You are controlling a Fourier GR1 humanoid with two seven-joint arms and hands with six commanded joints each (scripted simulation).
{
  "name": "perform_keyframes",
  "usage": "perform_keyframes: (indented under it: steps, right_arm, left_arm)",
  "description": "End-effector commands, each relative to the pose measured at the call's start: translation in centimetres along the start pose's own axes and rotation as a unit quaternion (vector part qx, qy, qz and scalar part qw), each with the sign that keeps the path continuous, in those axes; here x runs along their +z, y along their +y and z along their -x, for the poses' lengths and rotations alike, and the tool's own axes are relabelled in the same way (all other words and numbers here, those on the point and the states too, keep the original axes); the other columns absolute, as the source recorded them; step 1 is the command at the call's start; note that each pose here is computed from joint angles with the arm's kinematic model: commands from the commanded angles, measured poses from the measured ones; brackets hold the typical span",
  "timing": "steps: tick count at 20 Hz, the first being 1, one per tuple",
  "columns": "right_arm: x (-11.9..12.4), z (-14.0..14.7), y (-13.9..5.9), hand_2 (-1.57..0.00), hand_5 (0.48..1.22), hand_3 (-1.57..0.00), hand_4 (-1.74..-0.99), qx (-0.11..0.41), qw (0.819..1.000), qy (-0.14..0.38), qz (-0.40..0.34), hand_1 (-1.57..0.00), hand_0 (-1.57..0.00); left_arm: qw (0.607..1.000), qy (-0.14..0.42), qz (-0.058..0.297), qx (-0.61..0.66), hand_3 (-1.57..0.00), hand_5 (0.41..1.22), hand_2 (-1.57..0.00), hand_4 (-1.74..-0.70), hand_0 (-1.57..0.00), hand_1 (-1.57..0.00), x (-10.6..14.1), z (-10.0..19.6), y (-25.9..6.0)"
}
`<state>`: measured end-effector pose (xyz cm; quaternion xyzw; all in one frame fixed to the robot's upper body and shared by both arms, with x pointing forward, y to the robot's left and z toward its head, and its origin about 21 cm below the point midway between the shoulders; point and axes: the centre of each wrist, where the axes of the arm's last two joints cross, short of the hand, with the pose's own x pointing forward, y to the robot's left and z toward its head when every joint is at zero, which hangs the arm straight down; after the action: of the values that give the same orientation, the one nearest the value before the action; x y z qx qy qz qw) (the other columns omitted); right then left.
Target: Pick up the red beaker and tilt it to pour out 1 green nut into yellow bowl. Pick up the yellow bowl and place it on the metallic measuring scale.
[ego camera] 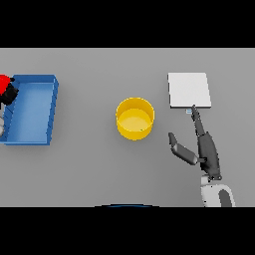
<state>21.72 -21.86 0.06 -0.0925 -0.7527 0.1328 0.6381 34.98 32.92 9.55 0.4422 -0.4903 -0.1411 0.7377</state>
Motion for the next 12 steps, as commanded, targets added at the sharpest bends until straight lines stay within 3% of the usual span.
perform_keyframes:
  steps: [1, 2, 3, 4, 6, 9, 12]
  right_arm:
    - [0.2, 0.2, -0.4, 0.00, 0.667, 0.00, -1.202, 0.001, 1.000, -0.002, 0.001, 0.00, 0.00]
    - [0.0, 0.3, -0.2, 0.00, 0.664, 0.00, -1.197, 0.002, 1.000, 0.006, 0.001, 0.00, 0.00]
    - [0.1, 0.2, -0.3, 0.00, 0.663, 0.00, -1.192, 0.001, 1.000, 0.001, -0.002, 0.00, 0.00]
    - [0.4, 0.2, 0.0, 0.00, 0.663, 0.00, -1.188, -0.007, 1.000, 0.000, -0.002, 0.00, 0.00]
    - [0.4, 0.2, 0.0, 0.00, 0.665, 0.00, -1.185, -0.002, 1.000, 0.000, 0.000, 0.00, 0.00]
    - [0.6, 0.1, 0.0, 0.00, 0.667, 0.00, -1.184, 0.002, 1.000, 0.008, 0.002, 0.00, 0.00]
    - [0.5, -0.4, -0.3, 0.00, 0.666, 0.00, -1.187, 0.002, 1.000, 0.001, 0.001, 0.00, 0.00]
  left_arm:
    - [1.000, -0.004, 0.009, -0.014, -1.55, 0.908, -1.57, -1.67, -1.57, -1.57, 0.2, 0.3, -0.1]
    - [0.999, -0.004, 0.025, -0.025, -1.50, 0.865, -1.57, -1.53, -1.57, -1.57, 0.4, 0.4, 0.2]
    - [0.998, -0.008, 0.052, -0.035, -1.36, 0.830, -1.43, -1.37, -1.56, -1.45, 0.6, 0.7, -0.1]
    - [0.996, -0.013, 0.076, -0.041, -1.13, 0.803, -1.19, -1.23, -1.46, -1.18, 0.7, 0.6, 0.4]
    - [0.991, -0.006, 0.120, -0.052, -0.72, 0.758, -0.77, -1.03, -0.93, -0.76, 1.1, 0.7, 0.9]
    - [0.987, -0.011, 0.146, -0.064, -0.37, 0.710, -0.39, -0.88, -0.48, -0.39, 1.3, 0.3, 1.7]
    - [0.986, -0.010, 0.155, -0.057, -0.19, 0.684, -0.20, -0.82, -0.24, -0.20, 1.0, 0.2, 1.7]
